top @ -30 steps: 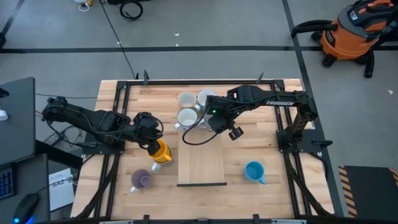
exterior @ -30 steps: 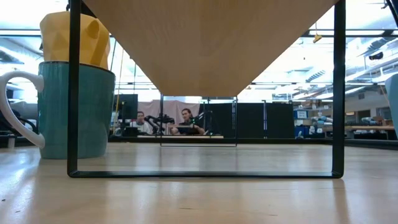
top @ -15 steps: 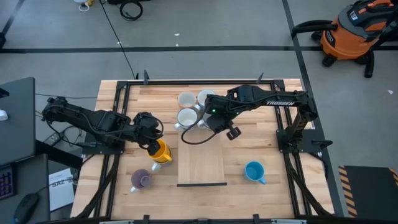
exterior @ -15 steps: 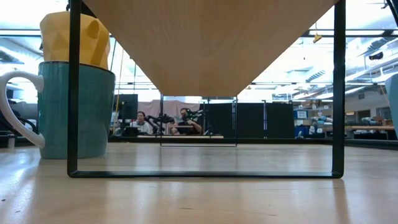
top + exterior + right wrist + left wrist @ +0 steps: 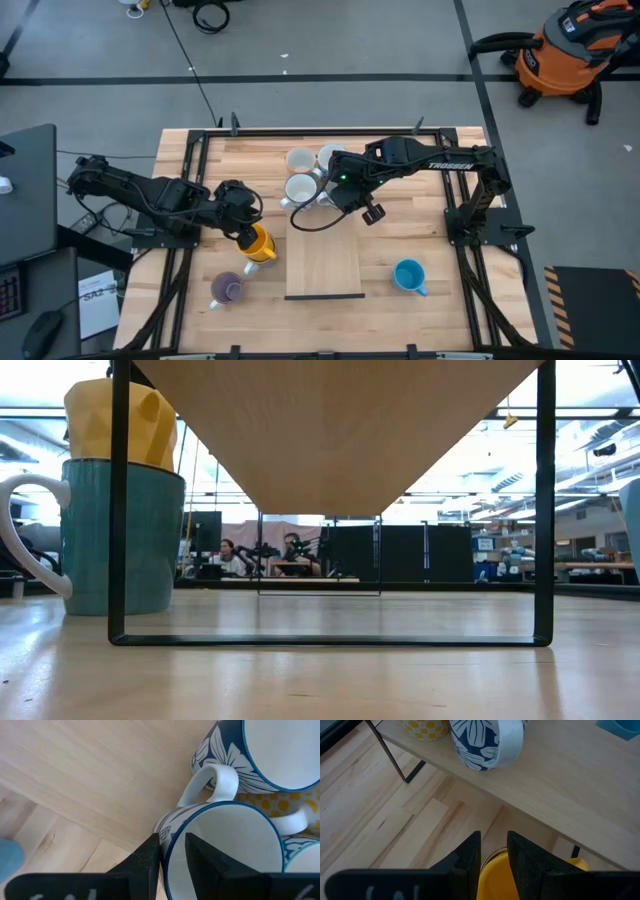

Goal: Place coffee mugs
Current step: Put the blue mug on the shelf aligned with the other blue cup, then put the yellow mug on the shelf

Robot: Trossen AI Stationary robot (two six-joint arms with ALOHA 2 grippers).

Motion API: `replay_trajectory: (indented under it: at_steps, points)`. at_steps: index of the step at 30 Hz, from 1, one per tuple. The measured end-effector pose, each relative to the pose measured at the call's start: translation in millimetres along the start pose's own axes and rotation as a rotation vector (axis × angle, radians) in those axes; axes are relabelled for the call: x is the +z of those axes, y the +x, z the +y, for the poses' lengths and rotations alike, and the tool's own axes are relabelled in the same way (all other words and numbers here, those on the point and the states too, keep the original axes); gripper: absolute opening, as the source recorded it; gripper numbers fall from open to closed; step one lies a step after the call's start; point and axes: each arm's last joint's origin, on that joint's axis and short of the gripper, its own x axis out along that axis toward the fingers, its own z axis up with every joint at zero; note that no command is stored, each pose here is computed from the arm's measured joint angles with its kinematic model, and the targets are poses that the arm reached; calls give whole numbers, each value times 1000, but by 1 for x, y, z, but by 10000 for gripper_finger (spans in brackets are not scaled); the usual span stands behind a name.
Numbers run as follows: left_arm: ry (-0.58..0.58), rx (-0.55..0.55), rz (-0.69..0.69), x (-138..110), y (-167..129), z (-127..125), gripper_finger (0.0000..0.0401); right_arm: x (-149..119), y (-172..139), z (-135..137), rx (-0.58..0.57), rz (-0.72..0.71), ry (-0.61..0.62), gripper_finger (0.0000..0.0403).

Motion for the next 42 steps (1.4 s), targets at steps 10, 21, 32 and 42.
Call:
replay_trajectory:
  at_steps: [10, 21, 32, 42]
  points:
    - [-1, 0, 0, 0, 0, 0, 100, 0, 0, 0, -4, 3, 0, 99]
    - [-1, 0, 0, 0, 0, 0, 100, -1, -4, 1, -8, -3, 1, 98]
    - [-3, -3, -3, 0, 0, 0, 100, 7, -52, -2, -77, -118, 61, 99]
    - [-5, -5, -5, 1, 0, -1, 100, -2, -89, 21, 36, -75, 279, 99]
